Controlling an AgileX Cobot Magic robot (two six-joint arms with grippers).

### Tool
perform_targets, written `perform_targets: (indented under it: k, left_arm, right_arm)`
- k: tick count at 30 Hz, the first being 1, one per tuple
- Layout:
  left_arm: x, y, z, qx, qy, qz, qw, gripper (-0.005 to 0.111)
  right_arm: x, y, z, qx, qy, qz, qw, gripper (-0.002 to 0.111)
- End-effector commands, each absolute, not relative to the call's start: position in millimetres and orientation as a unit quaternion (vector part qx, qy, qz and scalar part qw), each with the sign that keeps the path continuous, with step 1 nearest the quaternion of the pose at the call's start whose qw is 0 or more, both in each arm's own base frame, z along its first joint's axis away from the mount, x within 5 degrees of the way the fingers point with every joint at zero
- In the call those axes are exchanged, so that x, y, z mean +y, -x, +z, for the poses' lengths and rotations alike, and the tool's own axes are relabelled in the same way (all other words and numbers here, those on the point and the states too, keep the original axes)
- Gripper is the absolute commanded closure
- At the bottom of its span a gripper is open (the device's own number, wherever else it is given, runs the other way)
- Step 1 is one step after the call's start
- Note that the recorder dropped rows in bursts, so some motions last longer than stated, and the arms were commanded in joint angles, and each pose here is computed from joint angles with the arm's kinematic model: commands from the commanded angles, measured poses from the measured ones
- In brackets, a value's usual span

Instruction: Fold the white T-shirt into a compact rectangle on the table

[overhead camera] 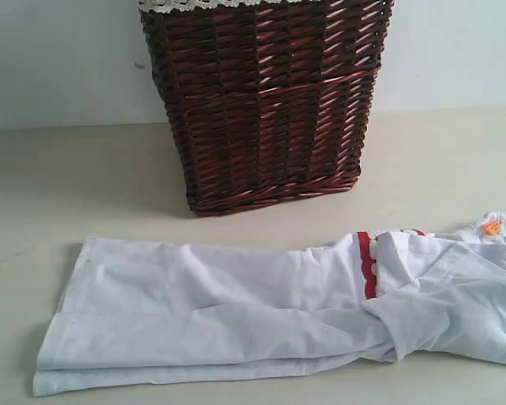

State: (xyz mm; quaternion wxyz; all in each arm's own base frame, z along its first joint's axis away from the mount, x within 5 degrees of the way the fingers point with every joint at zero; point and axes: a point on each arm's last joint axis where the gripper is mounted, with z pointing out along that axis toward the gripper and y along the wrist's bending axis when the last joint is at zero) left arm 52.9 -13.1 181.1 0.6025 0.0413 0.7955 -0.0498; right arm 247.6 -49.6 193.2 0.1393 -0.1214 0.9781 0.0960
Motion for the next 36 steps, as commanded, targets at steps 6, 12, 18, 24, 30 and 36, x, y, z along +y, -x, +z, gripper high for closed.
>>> perform_targets:
  k: [6, 12, 18, 24, 30, 36]
  left_arm:
    - [-13, -53, 182, 0.792, -0.041, -0.050, 0.607, 0.096]
    - [-13, -53, 182, 0.792, -0.041, -0.050, 0.607, 0.096]
    - [-13, -53, 182, 0.792, -0.041, -0.050, 0.607, 0.096]
    - [-13, -53, 182, 0.792, -0.041, -0.050, 0.607, 0.096]
    - [-13, -53, 182, 0.792, -0.041, -0.050, 0.607, 0.096]
    - [-13, -53, 182, 0.792, -0.041, -0.050, 0.607, 0.096]
  right_arm:
    - [-69, -247, 202, 0.955, 0.147, 0.147, 0.210, 0.036]
    - [-77, -262, 198, 0.944, 0.035, 0.190, 0.269, 0.036]
    - [-77, -259, 188, 0.950, 0.051, 0.198, 0.236, 0.036]
    - [-81, -253, 179, 0.961, 0.092, 0.172, 0.197, 0.007]
    - [-82, -252, 179, 0.963, 0.082, 0.171, 0.191, 0.003]
    - [-81, -262, 183, 0.953, 0.004, 0.190, 0.235, 0.003]
